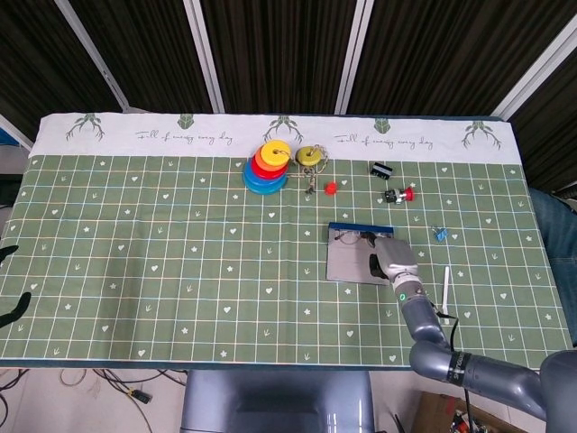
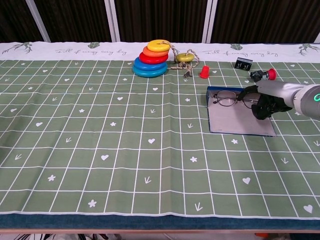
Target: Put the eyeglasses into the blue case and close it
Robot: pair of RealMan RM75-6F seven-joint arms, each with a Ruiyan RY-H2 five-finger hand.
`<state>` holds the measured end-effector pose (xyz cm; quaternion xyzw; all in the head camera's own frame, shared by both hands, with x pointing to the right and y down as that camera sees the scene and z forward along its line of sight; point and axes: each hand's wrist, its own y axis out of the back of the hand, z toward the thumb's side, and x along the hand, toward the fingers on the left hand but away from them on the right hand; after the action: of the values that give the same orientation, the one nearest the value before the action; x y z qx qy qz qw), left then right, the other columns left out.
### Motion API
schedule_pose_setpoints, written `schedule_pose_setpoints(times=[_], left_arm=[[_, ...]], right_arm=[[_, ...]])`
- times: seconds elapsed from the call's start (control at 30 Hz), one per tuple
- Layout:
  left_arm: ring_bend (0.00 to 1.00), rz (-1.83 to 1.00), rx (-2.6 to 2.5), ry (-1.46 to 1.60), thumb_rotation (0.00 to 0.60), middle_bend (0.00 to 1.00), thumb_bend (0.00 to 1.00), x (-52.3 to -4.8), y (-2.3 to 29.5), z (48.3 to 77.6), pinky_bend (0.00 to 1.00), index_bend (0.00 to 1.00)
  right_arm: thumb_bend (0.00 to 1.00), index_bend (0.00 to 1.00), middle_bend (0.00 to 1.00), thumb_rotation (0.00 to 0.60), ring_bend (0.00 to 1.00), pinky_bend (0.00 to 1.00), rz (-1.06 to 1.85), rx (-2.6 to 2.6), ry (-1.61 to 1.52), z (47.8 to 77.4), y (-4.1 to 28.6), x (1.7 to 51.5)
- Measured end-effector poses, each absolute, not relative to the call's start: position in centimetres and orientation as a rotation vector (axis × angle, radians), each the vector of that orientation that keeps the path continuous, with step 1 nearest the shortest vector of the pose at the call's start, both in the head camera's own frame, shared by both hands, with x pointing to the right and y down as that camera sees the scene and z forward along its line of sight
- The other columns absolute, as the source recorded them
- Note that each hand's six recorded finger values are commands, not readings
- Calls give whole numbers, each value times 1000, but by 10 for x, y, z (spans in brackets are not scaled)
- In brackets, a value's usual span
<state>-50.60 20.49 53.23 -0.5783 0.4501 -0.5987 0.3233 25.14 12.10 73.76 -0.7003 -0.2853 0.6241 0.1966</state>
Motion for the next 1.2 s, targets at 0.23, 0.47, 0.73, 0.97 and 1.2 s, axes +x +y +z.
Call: schedule_pose_setpoints(times=[0.23, 0.47, 0.73, 0.97, 1.2], left_arm=[[0, -1576, -1517, 1179, 600, 7, 309, -506, 205, 533, 0, 174], [0, -1581, -1515, 1177, 600, 7, 309, -506, 206, 533, 0, 175], [0, -1585, -1514, 1175, 600, 7, 309, -505, 207, 533, 0, 181], [0, -1588, -1510, 1179, 600, 7, 309, -506, 207, 533, 0, 187], [0, -1597, -1508, 1180, 600, 7, 309, -506, 207, 534, 0, 188]], right_arm=[[611, 43, 777, 600, 893, 960, 1702, -1995, -801, 722, 127, 246], [403, 71, 522, 600, 605, 646, 1600, -1997, -840, 694, 132, 246], [310, 254, 348, 600, 360, 347, 1502, -1989, -779, 680, 157, 249], [311, 290, 337, 600, 347, 338, 1462, -1957, -768, 691, 170, 250], [287, 291, 297, 600, 301, 288, 1449, -1944, -777, 702, 169, 246]])
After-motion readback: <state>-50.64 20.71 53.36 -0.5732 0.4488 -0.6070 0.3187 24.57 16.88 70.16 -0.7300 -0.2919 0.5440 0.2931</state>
